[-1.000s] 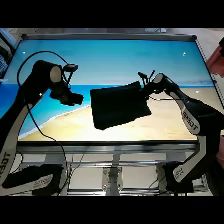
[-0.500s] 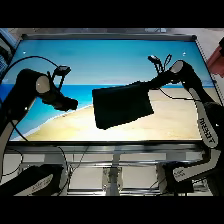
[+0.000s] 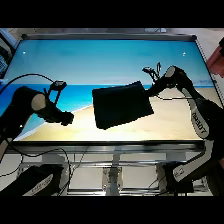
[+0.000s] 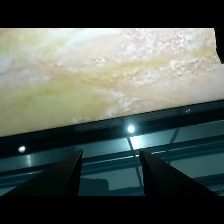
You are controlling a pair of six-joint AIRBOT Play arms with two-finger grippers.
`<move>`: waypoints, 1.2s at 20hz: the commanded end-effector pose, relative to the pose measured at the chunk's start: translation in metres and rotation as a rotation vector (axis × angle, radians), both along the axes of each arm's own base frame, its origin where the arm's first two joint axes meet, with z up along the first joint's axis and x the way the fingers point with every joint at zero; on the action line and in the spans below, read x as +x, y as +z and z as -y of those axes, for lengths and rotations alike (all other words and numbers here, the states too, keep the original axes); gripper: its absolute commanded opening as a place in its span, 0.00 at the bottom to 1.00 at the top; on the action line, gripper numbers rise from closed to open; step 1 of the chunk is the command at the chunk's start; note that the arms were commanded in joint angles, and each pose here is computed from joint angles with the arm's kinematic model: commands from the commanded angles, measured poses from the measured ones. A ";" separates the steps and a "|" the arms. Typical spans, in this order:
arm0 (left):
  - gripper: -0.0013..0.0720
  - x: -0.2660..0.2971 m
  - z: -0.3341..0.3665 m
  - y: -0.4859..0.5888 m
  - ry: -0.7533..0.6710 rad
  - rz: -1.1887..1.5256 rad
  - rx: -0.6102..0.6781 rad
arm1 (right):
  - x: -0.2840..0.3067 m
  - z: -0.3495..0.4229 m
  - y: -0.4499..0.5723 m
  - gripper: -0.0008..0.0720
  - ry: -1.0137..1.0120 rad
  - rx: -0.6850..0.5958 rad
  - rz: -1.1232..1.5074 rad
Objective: Fold the clothes and pants, and hang the long-sleeved shirts on hangers.
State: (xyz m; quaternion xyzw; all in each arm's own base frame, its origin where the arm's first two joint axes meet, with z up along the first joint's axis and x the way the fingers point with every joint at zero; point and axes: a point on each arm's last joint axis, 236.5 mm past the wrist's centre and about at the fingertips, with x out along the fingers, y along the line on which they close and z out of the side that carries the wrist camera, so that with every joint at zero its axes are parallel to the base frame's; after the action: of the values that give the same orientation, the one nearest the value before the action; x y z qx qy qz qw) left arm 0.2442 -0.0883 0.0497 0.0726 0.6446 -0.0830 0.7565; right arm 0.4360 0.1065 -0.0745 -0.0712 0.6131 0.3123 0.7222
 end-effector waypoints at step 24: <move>0.59 -0.006 -0.002 0.005 0.007 0.026 -0.013 | -0.017 -0.069 -0.020 0.94 0.082 0.243 -0.226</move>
State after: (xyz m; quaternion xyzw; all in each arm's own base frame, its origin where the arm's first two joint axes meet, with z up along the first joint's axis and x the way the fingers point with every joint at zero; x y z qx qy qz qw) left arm 0.2382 -0.0862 0.0547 0.0664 0.6346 -0.0830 0.7655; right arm 0.4373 0.1461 -0.0936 0.0246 0.6338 0.3884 0.6685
